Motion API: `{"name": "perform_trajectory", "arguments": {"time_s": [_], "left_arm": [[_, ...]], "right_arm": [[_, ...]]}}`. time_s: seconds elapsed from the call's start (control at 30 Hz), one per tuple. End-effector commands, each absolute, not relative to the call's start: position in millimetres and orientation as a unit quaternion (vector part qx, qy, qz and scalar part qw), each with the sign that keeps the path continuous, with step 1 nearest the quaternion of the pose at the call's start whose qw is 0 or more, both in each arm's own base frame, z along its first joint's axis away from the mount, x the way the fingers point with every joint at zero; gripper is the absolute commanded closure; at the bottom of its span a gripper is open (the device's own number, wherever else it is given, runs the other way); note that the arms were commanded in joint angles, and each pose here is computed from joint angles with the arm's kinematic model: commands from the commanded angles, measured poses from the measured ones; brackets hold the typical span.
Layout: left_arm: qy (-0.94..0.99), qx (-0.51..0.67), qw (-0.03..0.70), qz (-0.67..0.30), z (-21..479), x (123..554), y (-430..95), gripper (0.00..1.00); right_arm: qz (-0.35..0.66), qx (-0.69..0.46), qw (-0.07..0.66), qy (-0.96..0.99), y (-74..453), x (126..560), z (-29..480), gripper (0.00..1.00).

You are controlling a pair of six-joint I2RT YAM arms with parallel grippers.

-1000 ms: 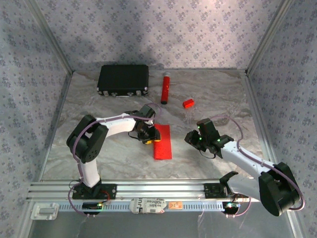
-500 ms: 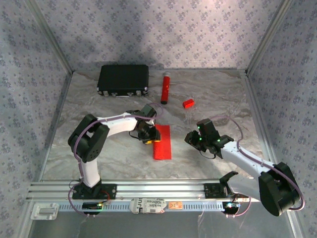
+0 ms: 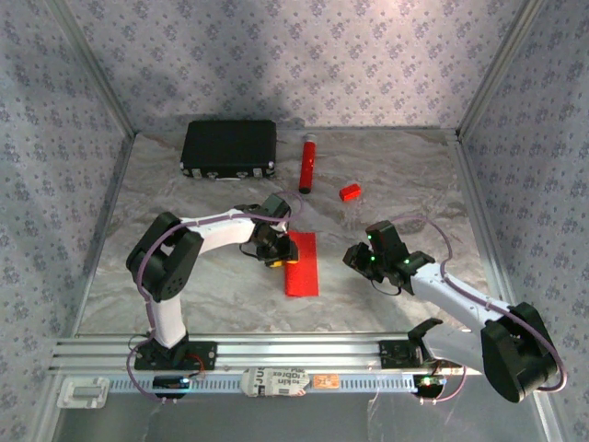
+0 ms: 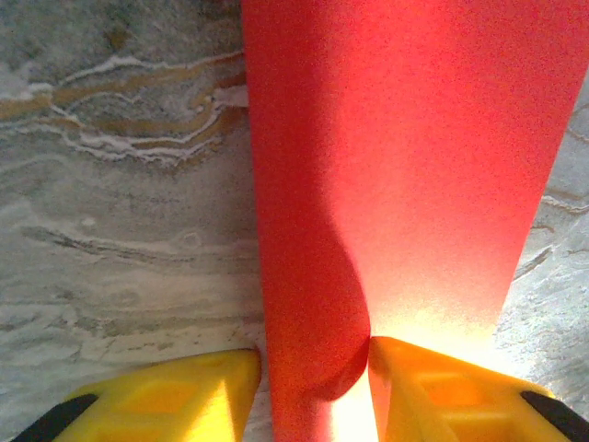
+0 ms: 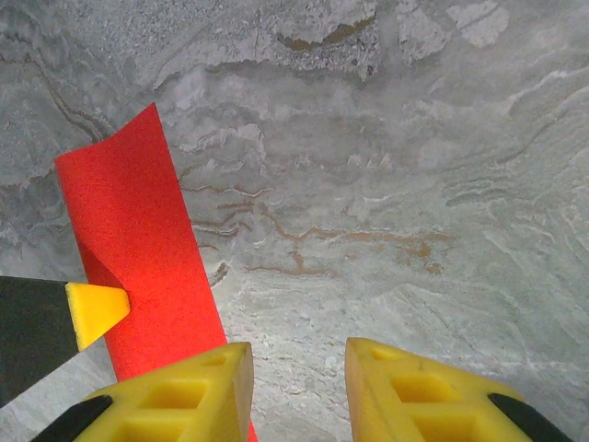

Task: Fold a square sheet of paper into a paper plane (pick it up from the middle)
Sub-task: Hold the square sheet of paper at the center of the table.

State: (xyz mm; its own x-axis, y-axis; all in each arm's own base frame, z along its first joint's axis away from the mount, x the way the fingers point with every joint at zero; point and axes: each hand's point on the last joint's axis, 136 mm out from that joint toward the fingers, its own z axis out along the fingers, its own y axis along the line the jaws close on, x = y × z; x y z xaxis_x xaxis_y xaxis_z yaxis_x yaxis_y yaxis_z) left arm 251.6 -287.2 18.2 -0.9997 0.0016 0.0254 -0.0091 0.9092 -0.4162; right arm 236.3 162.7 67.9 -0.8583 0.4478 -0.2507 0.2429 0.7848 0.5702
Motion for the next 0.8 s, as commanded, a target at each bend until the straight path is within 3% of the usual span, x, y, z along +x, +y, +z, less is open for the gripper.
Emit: {"name": "perform_trajectory", "arguments": {"time_s": [0.0, 0.47, 0.63, 0.77], "left_arm": [[-0.992, 0.023, 0.022, 0.125, -30, 246, -251, 0.60], [-0.991, 0.023, 0.026, 0.127, -33, 245, -251, 0.60], [-0.991, 0.023, 0.026, 0.126, -34, 244, -250, 0.60], [-0.992, 0.023, 0.028, 0.125, -36, 243, -249, 0.60]], "right_arm": [[0.270, 0.192, 0.181, 0.926, 161, 232, 64, 0.67], [0.288, 0.151, 0.166, 0.931, 183, 237, 65, 0.68], [0.294, 0.121, 0.156, 0.935, 207, 244, 62, 0.76], [0.304, 0.098, 0.144, 0.937, 230, 250, 57, 0.88]]}}
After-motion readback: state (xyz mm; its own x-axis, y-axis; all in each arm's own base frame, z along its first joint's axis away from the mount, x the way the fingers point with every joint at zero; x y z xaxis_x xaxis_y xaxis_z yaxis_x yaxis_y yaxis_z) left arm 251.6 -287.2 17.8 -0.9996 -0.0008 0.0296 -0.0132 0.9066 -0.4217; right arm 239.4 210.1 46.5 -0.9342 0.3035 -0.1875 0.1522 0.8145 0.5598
